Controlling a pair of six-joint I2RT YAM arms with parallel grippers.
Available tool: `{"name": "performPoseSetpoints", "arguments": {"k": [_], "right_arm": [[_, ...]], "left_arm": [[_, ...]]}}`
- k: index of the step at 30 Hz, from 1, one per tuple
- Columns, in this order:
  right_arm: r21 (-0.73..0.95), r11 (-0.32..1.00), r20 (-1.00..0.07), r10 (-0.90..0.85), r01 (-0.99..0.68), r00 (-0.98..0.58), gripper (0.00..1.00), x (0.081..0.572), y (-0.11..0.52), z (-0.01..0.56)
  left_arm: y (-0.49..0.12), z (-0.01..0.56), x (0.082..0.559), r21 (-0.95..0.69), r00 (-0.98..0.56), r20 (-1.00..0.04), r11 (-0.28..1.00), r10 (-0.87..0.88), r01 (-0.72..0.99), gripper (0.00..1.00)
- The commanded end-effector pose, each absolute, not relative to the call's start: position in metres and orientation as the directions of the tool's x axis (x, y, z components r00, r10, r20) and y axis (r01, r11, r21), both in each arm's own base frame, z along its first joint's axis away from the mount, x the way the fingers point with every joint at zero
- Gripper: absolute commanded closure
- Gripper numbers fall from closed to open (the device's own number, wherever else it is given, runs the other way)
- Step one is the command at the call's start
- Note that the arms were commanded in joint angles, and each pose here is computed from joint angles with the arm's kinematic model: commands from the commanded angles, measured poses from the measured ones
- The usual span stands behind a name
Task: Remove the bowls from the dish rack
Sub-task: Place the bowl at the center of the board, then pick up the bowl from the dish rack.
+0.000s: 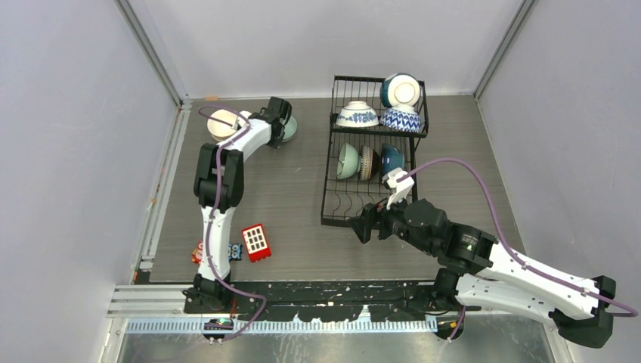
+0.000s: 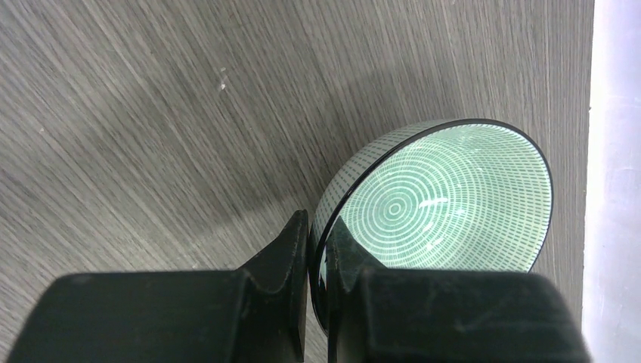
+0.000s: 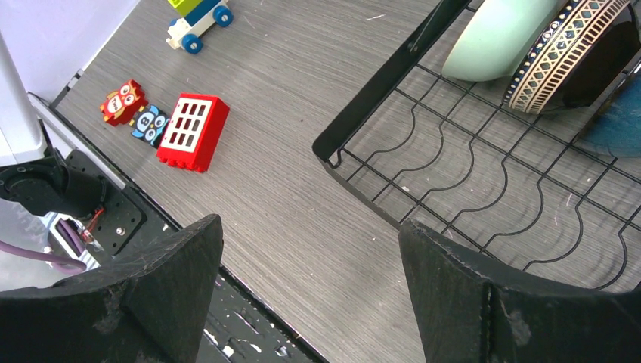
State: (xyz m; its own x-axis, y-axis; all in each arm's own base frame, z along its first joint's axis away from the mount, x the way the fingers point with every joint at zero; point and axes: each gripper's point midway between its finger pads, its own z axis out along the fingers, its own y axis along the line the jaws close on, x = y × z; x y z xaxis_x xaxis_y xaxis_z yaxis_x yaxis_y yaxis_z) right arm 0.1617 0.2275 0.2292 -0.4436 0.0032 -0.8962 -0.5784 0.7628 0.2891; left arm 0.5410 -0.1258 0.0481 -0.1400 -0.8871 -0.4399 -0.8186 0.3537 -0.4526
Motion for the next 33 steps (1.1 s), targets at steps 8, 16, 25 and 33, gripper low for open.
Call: {"name": "performPoseSetpoints", "arguments": {"k": [8,16,25,33], "right_arm": [[0.301,0.768,-0.912,0.059,-0.565,-0.407,0.1,0.167,0.224,0.246],[0.296,0.769,-0.918,0.066,-0.567,-0.391,0.1,0.167,0.221,0.255],[0.318,0.75,-0.919,0.093,-0.58,-0.384,0.1,0.168,0.23,0.27],[0.33,0.739,-0.92,0.113,-0.587,-0.375,0.11,0.176,0.247,0.285]], "left_arm": [[-0.126,0.074,0.557,-0.488,-0.163,-0.452,0.396,-0.877,-0.778,0.58],[-0.13,0.121,0.548,-0.521,-0.225,-0.464,0.469,-0.857,-0.713,0.36],[-0.14,0.203,0.498,-0.567,-0.323,-0.527,0.608,-0.786,-0.555,0.07],[-0.129,0.236,0.422,-0.464,-0.418,-0.707,0.82,-0.571,-0.336,0.0]]}}
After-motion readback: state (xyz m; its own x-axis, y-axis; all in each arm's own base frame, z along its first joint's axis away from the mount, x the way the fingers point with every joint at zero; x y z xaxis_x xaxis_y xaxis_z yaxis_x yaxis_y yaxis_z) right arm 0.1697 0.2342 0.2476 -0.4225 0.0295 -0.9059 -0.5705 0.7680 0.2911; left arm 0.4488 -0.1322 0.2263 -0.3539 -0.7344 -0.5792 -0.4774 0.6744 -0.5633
